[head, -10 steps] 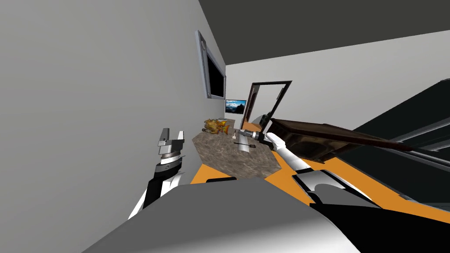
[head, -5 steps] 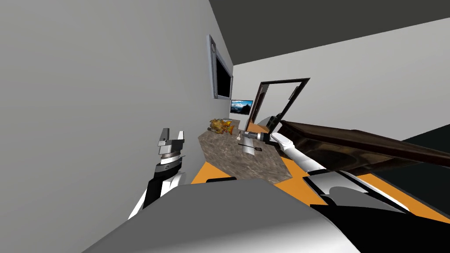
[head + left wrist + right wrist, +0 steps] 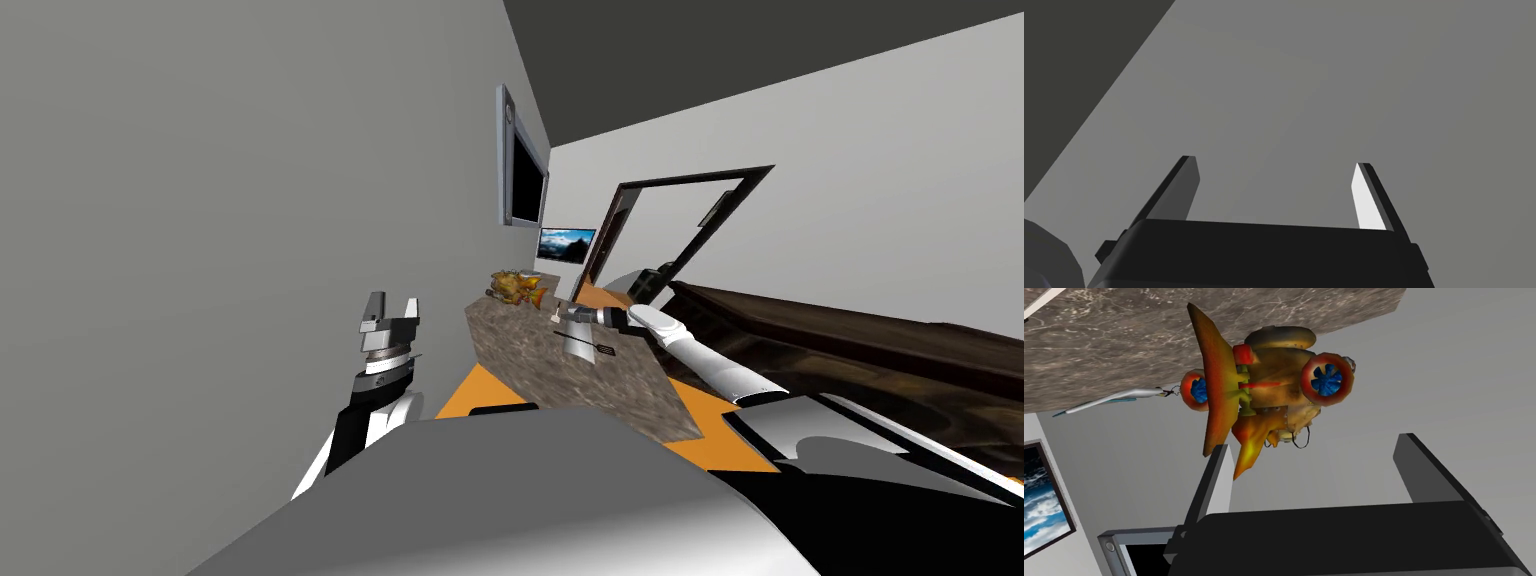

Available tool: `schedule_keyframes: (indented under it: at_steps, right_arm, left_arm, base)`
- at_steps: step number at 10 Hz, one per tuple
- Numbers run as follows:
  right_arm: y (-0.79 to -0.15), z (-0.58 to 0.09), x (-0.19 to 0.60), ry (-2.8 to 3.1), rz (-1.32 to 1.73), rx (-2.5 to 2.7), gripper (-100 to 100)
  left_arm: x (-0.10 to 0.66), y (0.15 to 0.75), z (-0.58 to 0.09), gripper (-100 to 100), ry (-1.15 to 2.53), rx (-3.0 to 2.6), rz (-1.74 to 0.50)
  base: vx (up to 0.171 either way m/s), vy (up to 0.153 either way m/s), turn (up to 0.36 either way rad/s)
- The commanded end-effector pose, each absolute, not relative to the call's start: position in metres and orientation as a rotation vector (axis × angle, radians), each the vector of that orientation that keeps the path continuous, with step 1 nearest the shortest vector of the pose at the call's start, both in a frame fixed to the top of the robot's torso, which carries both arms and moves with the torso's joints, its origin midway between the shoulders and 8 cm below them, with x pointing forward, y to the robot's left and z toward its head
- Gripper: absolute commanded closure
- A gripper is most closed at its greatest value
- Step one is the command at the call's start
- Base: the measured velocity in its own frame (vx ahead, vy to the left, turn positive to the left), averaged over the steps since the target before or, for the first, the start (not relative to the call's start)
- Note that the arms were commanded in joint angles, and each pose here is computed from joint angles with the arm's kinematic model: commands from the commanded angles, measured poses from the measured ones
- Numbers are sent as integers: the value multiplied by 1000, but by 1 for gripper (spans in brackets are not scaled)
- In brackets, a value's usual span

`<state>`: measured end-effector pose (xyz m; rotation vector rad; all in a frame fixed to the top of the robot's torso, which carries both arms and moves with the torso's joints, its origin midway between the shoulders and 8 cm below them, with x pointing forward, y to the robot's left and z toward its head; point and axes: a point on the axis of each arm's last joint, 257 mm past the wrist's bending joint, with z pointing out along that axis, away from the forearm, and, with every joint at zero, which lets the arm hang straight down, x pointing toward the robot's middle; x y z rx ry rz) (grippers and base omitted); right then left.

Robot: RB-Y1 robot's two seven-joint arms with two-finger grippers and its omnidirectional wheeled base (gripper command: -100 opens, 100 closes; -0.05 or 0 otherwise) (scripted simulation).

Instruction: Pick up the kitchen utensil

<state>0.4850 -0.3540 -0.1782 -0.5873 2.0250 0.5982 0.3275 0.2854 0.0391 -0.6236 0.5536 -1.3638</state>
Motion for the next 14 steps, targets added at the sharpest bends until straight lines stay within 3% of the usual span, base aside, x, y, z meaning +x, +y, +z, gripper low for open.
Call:
schedule_keyframes:
  at_steps: [1, 8, 14]
  right_arm:
    - [-372, -184, 480, 2065, 564, -591, -100]
    - [-476, -246, 411, 2378, 358, -616, -100]
    - [-582, -295, 294, 2743, 148, -665, -100]
  left_arm:
    - [328, 285, 39, 0, 554, -624, -1364]
    - [328, 285, 39, 0, 554, -624, -1364]
    - [327, 286, 39, 0, 554, -624, -1363]
  base:
    - [-1, 20, 155]
    - [-3, 40, 232]
    - [11, 60, 257]
